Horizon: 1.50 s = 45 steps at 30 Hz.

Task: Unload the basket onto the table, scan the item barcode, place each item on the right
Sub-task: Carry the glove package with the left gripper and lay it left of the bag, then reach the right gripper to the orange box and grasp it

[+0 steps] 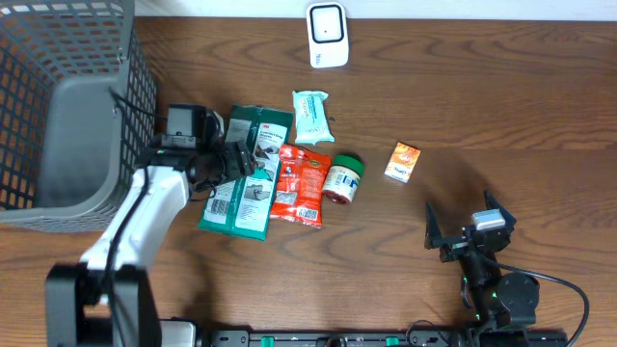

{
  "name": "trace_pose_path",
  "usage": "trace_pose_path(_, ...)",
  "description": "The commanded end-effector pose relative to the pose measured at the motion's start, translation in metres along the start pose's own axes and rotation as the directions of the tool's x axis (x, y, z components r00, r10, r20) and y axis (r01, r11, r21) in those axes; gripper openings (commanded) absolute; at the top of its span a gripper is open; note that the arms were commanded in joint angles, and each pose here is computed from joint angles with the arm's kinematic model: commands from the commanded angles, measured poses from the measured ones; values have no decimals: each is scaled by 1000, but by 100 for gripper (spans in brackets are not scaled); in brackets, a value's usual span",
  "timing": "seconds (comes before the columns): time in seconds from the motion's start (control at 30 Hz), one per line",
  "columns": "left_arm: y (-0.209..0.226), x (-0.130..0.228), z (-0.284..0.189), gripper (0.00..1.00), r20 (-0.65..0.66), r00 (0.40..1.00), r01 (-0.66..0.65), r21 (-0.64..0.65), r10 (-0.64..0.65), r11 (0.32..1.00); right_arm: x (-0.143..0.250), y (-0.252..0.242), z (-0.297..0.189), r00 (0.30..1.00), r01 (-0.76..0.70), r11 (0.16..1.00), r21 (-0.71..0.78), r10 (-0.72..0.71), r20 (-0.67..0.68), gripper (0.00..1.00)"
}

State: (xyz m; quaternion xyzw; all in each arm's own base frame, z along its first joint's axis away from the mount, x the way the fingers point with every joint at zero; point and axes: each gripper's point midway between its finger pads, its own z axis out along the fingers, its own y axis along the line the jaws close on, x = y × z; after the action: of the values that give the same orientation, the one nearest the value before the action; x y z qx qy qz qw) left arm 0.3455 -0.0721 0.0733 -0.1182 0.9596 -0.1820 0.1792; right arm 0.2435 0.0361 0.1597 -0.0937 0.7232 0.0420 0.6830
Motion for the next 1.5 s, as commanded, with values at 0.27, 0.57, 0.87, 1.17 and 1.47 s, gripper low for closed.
trace_pose_path(0.27,-23,3,-63,81,65,997,-32,43,29,999,-15,-6,-1,998,17,999,29,-19,62,99)
trace_pose_path(0.57,-20,4,-62,82,60,998,-29,33,27,999,-15,-5,-1,998,15,1000,21,-16,64,99)
trace_pose_path(0.87,-20,4,-62,82,59,998,-29,33,27,999,-39,-7,-13,992,-121,992,29,122,-25,99)
trace_pose_path(1.17,-20,4,-62,82,59,998,-29,33,27,999,-119,-17,-7,915,-168,983,74,183,-360,99)
trace_pose_path(1.47,-21,3,-62,82,62,998,-30,34,28,999,-131,-13,41,566,-265,958,110,247,-786,99)
